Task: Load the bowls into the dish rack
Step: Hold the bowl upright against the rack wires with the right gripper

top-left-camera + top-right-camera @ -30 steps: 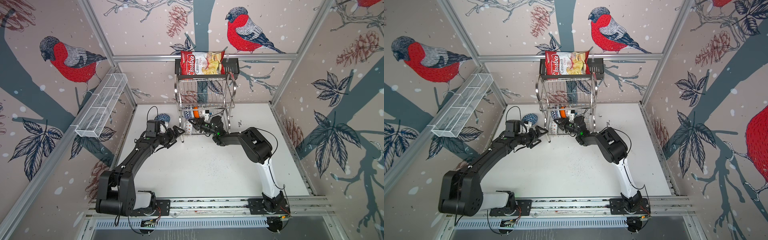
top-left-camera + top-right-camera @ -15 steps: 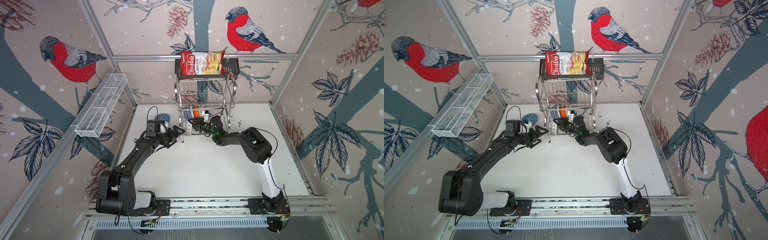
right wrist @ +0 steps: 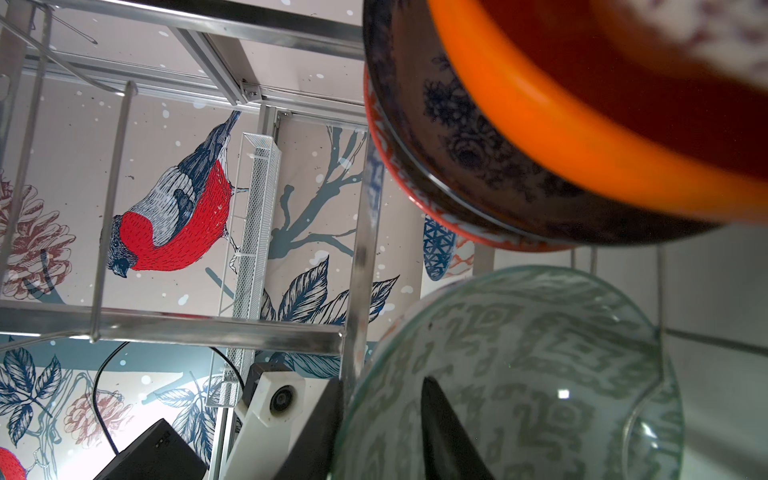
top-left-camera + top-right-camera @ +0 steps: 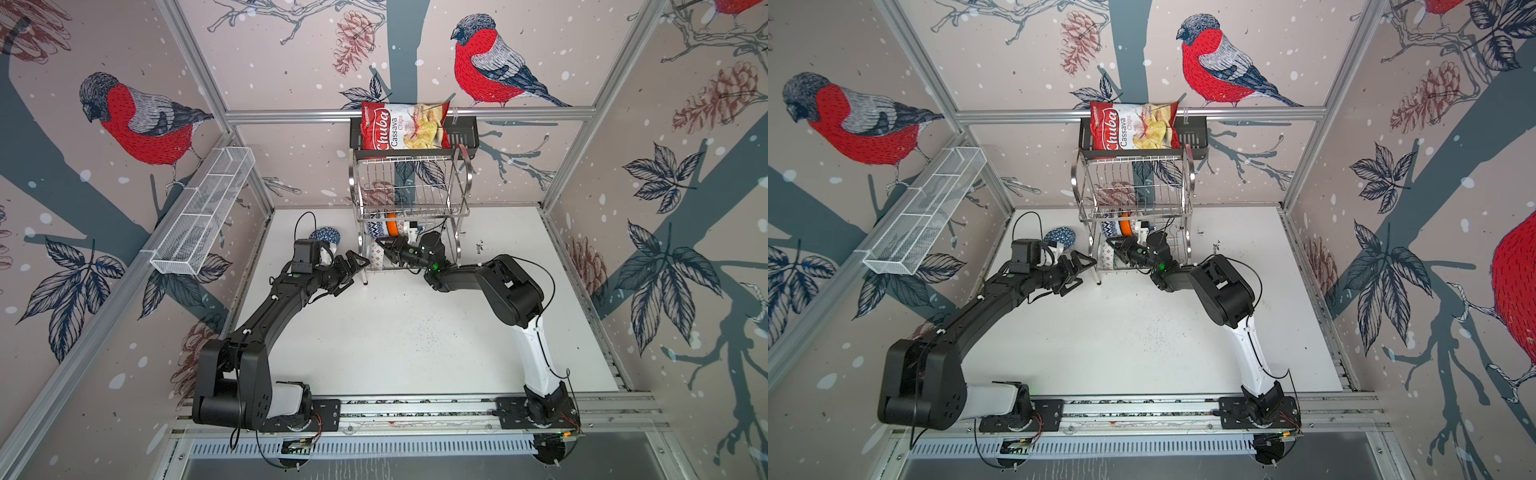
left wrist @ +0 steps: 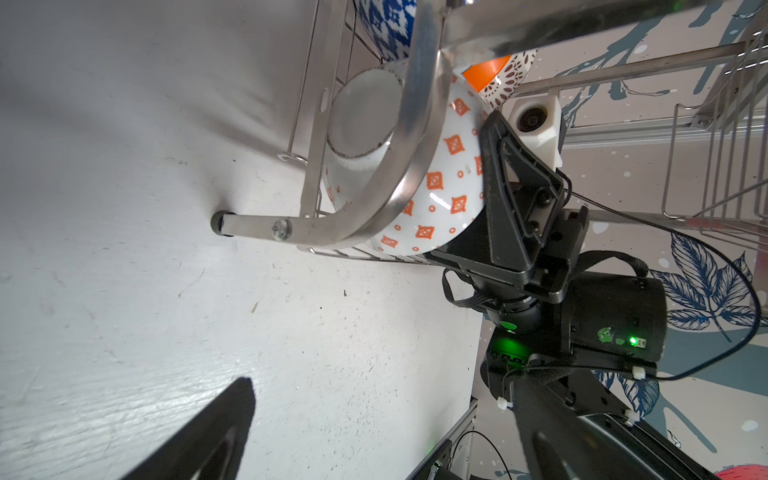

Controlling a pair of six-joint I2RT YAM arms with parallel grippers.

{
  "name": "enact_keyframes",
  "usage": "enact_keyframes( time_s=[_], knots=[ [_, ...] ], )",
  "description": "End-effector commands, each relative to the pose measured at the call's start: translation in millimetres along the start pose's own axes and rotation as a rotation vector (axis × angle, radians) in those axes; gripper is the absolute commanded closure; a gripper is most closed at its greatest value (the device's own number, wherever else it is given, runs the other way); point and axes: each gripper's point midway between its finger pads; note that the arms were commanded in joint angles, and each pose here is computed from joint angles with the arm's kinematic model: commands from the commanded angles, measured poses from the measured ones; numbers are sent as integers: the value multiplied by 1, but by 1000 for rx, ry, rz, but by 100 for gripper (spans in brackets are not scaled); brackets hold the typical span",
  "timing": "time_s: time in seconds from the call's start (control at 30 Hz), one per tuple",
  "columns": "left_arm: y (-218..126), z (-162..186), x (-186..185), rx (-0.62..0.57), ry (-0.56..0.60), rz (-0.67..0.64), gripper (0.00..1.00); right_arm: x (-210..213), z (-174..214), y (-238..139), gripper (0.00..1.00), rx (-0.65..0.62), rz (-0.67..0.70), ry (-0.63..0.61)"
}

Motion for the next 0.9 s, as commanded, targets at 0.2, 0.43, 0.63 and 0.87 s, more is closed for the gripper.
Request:
enact_keyframes(
  time_s=[0.2,0.43,0.63,0.87],
  knots=[
    [-1,-7,-7,-20,27,15,3,6,0,0,61,4,-13,-18],
    [-1,-5,-5,-16,22,11,3,10,1,-1,56,4,-24,-20],
    [1,-7,-6,-15,22,15,3,15,0,-3,53,-2,-33,-23],
    [2,-9,-7,-16,25,18,3,21,0,-4,51,0,-39,-32]
  ],
)
Point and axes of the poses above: each gripper's point midway between its finger pads, its own y axis out along the fingers, its own x axis along the line the jaws close on, z = x × y, and after that the axes turned 2 degrees about y, right-handed
